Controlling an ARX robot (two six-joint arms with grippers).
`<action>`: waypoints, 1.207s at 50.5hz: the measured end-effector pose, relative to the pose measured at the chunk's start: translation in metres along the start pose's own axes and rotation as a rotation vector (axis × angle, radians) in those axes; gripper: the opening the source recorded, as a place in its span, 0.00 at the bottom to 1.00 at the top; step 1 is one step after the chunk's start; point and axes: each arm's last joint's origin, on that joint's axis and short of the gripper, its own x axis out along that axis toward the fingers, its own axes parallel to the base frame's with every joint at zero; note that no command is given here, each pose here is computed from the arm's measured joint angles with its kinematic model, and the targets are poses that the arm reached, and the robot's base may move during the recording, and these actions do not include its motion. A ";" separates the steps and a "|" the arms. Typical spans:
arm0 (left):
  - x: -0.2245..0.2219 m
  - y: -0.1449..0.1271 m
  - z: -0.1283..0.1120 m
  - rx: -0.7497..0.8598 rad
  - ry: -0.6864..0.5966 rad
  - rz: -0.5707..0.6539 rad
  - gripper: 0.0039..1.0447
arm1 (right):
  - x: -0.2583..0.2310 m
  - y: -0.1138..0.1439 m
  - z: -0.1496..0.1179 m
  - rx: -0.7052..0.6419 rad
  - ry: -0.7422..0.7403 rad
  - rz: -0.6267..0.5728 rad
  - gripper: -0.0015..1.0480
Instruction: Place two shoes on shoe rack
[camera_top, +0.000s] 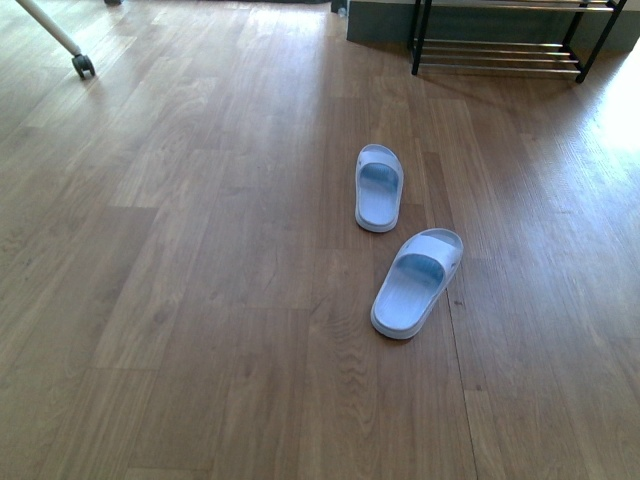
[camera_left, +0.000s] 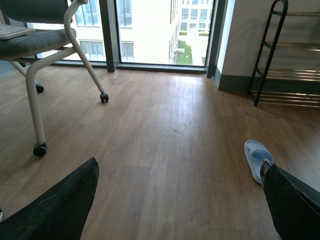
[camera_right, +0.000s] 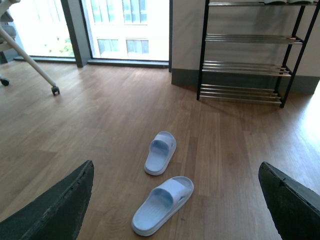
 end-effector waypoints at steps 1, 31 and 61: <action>0.000 0.000 0.000 0.000 0.000 0.000 0.91 | 0.000 0.000 0.000 0.000 0.000 0.000 0.91; 0.000 0.000 0.000 0.000 -0.001 0.002 0.91 | 0.000 0.000 0.000 0.000 0.000 0.001 0.91; 0.000 0.000 0.000 0.000 0.000 0.004 0.91 | 0.000 0.000 0.000 0.000 0.002 0.002 0.91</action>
